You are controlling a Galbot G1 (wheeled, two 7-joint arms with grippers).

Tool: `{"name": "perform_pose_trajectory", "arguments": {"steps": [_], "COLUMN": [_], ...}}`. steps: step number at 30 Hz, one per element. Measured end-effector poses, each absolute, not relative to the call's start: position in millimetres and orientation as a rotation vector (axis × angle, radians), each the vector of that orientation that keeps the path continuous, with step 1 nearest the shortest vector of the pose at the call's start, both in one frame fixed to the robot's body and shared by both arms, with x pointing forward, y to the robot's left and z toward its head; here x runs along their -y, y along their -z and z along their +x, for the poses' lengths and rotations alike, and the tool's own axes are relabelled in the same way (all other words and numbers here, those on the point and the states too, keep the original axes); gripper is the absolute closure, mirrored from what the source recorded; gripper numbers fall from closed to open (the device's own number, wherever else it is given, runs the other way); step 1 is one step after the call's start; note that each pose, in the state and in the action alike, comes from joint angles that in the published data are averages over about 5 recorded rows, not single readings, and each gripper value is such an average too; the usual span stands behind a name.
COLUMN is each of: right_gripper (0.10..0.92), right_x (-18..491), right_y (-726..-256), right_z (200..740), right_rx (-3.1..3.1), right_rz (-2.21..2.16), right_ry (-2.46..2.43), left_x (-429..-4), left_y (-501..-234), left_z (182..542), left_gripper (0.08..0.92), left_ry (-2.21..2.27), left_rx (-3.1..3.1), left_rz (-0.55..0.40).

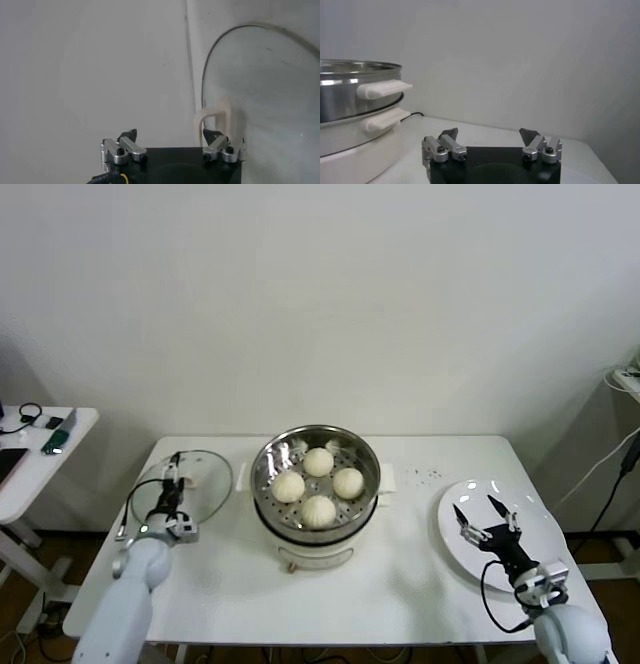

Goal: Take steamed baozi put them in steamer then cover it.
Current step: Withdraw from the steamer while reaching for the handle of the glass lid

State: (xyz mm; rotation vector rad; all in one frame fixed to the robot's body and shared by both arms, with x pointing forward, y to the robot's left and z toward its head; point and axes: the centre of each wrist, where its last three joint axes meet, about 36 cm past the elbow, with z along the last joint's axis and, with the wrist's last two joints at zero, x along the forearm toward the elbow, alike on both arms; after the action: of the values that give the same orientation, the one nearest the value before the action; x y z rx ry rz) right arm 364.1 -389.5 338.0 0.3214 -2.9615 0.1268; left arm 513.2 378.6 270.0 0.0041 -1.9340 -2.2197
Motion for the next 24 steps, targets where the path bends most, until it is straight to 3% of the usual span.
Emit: {"name": "perform_pose_trajectory", "arguments": {"steps": [19, 24], "right_gripper": [0.2, 0.2], "right_x": [390, 389], "right_y": [-329, -326], "right_z": [357, 357], "right_rx": [2.953, 2.952], "right_rz": [0.34, 0.345], "right_ry": [-0.142, -0.142], "left_x": [-381, -382], "left_y": [-264, -261], "left_z": [537, 536], "left_gripper": [0.179, 0.294], "left_ry": [2.206, 2.201], "left_rx": [1.934, 1.934], "left_rz": [0.006, -0.006]}}
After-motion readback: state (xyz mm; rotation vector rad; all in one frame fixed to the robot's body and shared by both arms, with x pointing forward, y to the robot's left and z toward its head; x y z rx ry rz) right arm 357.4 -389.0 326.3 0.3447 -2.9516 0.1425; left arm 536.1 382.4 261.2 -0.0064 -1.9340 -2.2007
